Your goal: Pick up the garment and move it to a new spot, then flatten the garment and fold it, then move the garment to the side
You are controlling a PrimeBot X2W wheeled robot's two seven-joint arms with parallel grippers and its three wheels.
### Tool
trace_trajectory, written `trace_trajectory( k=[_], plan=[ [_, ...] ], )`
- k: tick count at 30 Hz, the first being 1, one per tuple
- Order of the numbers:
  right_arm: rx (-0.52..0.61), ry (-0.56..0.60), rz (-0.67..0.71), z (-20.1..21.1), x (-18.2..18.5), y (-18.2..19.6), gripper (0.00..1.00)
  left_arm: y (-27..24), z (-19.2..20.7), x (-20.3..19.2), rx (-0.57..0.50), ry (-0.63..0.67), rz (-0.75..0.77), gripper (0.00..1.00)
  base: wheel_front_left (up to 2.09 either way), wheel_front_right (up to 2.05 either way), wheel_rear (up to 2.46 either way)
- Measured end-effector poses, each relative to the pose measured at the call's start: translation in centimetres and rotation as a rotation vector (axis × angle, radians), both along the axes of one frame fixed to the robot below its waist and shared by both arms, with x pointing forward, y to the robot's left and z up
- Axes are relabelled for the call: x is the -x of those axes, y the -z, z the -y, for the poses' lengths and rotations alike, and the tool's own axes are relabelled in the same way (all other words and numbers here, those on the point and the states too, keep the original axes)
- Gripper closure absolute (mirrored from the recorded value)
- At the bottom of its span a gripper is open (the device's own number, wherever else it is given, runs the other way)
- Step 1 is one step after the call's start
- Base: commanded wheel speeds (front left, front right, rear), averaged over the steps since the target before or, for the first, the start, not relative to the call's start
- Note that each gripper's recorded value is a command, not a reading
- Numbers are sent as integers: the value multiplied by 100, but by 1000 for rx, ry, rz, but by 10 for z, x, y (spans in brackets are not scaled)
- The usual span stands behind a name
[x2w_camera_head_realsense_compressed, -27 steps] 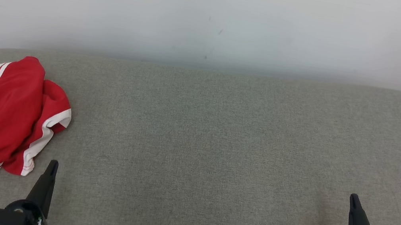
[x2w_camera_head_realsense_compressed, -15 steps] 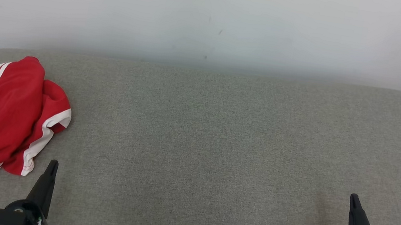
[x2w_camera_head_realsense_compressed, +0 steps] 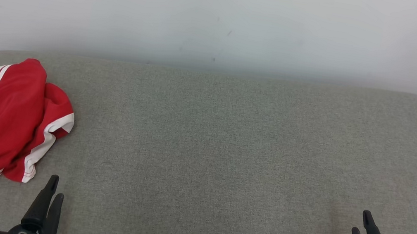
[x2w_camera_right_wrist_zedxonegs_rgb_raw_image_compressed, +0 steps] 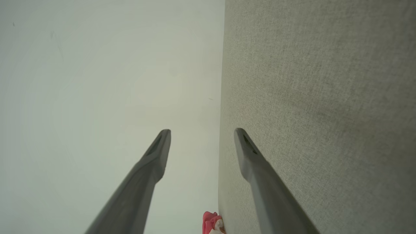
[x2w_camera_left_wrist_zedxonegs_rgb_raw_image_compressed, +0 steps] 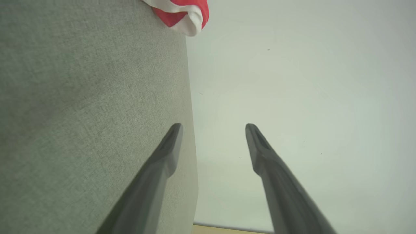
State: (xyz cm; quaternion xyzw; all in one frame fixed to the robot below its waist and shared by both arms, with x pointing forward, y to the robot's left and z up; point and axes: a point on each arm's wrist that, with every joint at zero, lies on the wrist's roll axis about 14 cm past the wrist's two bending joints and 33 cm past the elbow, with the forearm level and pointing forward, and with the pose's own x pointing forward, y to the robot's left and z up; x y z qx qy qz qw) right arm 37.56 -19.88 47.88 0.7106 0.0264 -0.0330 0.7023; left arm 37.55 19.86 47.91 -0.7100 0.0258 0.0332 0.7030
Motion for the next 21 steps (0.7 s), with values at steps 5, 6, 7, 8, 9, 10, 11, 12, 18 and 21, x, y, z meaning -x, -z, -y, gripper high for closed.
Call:
trace_trajectory(
  k=[5, 6, 7, 8, 9, 10, 11, 12, 18, 21],
  plan=[
    [44, -2, 6, -3, -1, -2, 0, -3, -2, -1, -25, -17, 8, 0, 0, 0, 0],
    [55, -1, 6, -3, -1, -3, 0, -4, -3, -1, -36, -21, 10, 0, 0, 0, 0],
    [67, -3, 8, -4, -2, -3, 0, -4, -4, -1, -49, -24, 11, 0, 0, 0, 0],
    [80, -2, 10, -4, -2, -4, 0, -5, -5, -1, -61, -28, 13, 0, 0, 0, 0],
    [96, -4, 13, -5, -2, -5, 0, -6, -5, -1, -76, -31, 15, 0, 0, 0, 0],
    [112, -5, 16, -5, -3, -6, 0, -7, -6, -2, -91, -34, 17, 0, 0, 0, 0],
    [127, -5, 18, -6, -3, -7, 0, -8, -7, -2, -109, -36, 18, 0, 0, 0, 0],
    [143, -6, 21, -6, -3, -8, 0, -9, -8, -2, -129, -37, 19, 0, 0, 0, 0],
    [248, -14, 38, -9, -5, -14, 0, -13, -13, -3, -230, -55, 29, 0, 0, 0, 0],
    [303, -20, 50, -12, -6, -18, 0, -17, -15, -3, -290, -61, 32, 0, 0, 0, 0]
  ],
)
